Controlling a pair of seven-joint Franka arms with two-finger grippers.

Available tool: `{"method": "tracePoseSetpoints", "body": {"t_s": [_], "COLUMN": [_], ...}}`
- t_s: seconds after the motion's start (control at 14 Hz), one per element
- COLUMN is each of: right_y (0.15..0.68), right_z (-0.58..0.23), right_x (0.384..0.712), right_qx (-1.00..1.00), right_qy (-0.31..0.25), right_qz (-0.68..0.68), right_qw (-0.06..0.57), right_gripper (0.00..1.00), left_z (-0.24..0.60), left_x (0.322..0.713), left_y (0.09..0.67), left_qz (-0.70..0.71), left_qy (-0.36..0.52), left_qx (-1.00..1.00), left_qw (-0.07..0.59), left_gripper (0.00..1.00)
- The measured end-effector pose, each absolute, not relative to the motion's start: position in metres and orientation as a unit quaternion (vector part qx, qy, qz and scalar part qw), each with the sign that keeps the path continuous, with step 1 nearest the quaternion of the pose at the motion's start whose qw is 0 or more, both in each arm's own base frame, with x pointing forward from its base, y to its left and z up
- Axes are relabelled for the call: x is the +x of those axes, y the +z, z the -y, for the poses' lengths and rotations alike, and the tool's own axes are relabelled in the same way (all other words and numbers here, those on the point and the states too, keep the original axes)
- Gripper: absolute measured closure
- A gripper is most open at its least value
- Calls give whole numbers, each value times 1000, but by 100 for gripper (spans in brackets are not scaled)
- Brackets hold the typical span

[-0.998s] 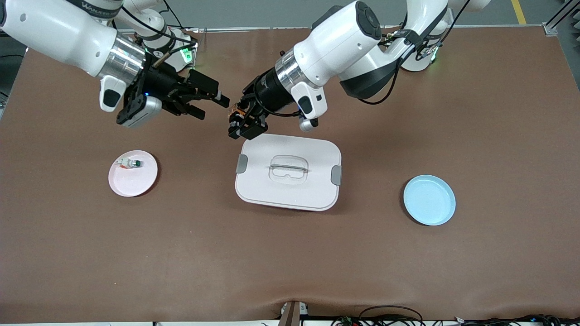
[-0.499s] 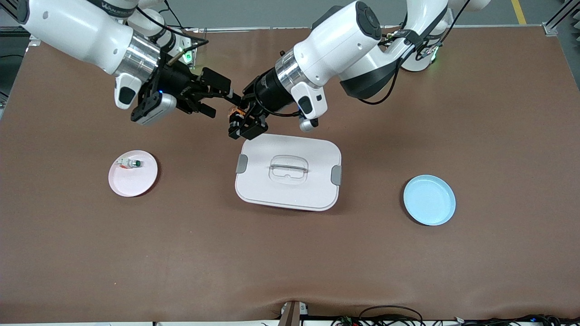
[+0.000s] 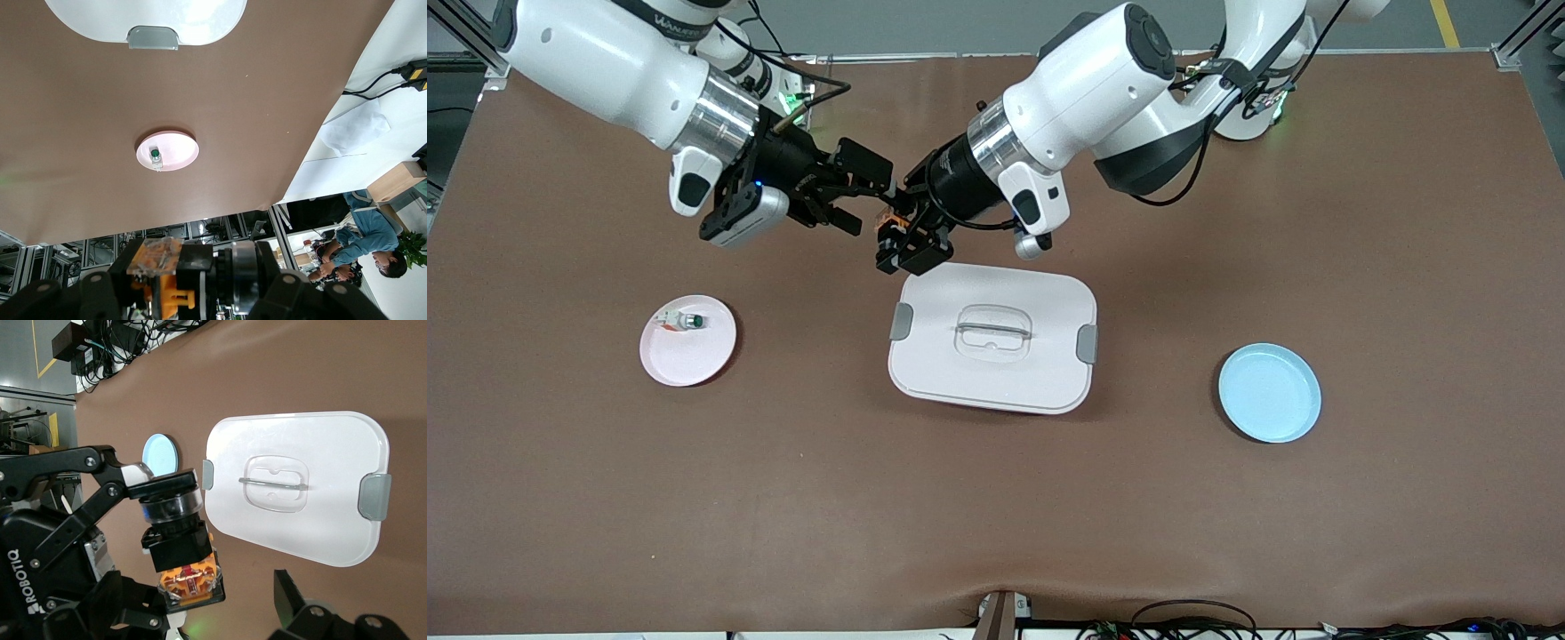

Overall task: Transfer orange switch to right arm and place
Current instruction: 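Close the right gripper on the orange switch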

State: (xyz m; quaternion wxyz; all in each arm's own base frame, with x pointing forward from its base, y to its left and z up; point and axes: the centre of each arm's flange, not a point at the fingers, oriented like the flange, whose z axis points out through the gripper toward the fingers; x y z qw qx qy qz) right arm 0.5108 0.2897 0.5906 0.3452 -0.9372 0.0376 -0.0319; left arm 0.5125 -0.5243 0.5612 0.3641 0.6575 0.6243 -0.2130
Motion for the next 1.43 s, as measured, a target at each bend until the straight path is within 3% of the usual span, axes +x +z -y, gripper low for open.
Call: {"method": "tracePoseSetpoints", "body": {"t_s": [1.07,1.14,1.21,1.35,1.43], "right_y": [580,579,580,583,583], "right_z": [-287,-287,-287,-289,-289], "right_x": [514,514,515,514,514], "right_qx": [-942,-943,-943,-943,-943], "right_qy": [-33,-36,-38,-42,-42], "right_qz": [-34,-30,-27,-21,-20], "right_qw": [331,330,330,331,330], "right_gripper": [0,8,8,22,22], "left_z": [525,525,525,525,525], "left_x": [512,512,512,511,511], "left_y": [562,562,562,560,560], "left_qz": [-624,-624,-624,-624,-624], "left_qy": [-213,-213,-213,-213,-213], "left_qx": [658,658,658,659,659], "left_qw": [365,364,364,363,363], "left_gripper": [28,28,28,28,28]}}
